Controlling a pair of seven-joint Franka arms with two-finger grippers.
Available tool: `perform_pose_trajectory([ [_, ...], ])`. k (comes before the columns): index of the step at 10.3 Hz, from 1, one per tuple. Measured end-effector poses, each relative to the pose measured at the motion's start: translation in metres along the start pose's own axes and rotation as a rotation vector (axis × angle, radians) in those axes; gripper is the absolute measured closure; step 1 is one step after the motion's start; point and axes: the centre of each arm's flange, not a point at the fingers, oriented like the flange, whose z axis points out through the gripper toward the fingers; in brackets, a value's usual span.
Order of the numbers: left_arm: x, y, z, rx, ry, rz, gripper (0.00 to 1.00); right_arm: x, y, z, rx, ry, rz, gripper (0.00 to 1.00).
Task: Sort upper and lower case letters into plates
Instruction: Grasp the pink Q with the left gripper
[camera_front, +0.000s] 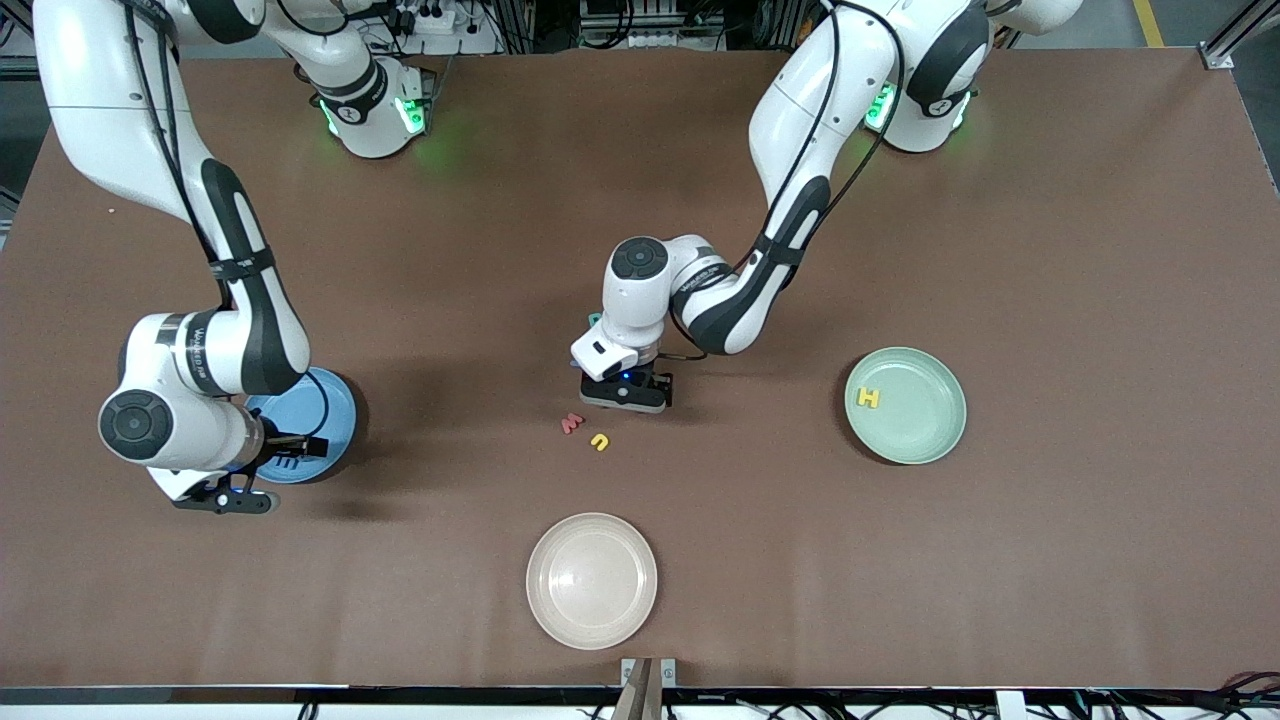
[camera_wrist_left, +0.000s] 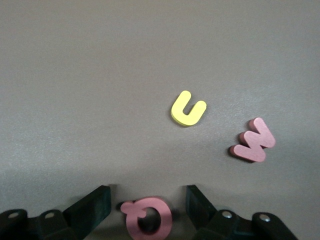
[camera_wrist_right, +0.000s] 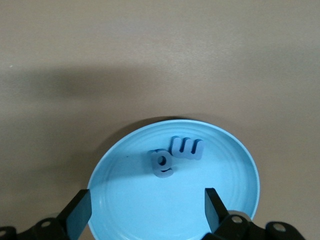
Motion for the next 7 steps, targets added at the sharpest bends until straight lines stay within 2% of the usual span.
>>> perform_pose_trajectory([
  [4, 0.0015, 0.0026, -0.0028, 0.000, 0.002, -0.016, 0.38, -0.0001, -0.0014, -0.0002, -0.001, 0.000, -0.002, 0.00],
  [7, 0.0037, 0.0039, -0.0071, 0.037, -0.035, -0.039, 0.40, -0.0001, -0.0015, -0.0002, -0.001, 0.000, -0.002, 0.00],
])
